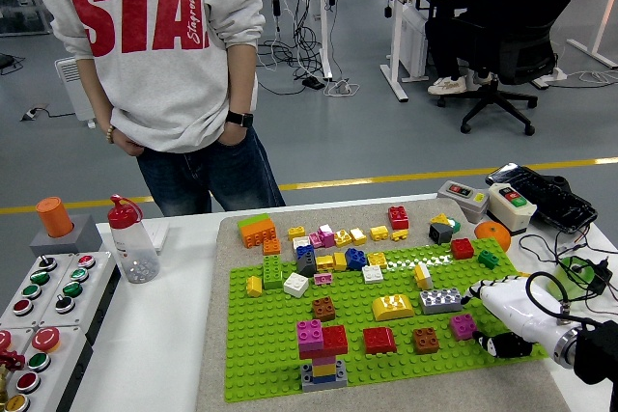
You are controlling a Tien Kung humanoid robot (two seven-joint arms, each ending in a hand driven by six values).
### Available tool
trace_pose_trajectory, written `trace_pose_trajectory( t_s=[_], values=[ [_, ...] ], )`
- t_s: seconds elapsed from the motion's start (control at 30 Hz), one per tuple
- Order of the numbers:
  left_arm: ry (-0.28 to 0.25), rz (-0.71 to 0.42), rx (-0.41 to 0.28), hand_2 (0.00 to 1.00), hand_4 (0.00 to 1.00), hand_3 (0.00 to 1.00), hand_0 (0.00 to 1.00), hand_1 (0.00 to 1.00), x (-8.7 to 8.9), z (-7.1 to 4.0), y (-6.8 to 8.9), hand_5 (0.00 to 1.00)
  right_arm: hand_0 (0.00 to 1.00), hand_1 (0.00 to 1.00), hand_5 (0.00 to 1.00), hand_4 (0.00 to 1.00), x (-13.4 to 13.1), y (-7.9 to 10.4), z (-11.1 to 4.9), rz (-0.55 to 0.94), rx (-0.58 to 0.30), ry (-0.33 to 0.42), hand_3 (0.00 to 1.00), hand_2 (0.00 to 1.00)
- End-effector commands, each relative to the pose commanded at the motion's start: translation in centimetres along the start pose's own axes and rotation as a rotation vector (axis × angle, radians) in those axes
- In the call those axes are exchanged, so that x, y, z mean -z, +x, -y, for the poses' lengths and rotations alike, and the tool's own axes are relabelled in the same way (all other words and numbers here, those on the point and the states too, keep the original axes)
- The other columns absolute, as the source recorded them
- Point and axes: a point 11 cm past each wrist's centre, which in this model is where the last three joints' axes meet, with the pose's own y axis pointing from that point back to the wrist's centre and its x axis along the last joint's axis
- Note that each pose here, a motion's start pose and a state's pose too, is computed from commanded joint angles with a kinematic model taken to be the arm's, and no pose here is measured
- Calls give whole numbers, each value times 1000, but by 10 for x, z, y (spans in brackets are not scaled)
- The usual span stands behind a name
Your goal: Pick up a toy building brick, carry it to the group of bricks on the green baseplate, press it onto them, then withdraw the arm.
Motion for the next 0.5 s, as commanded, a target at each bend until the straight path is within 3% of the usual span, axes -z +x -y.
trace_pose_trajectory(
  t_s=[0.5],
  values=[
    [7,2,2,674,280,577,653,689,3,0,-2,998,766,750,287,638,1,-7,3,5,19,-1,726,843]
  ],
)
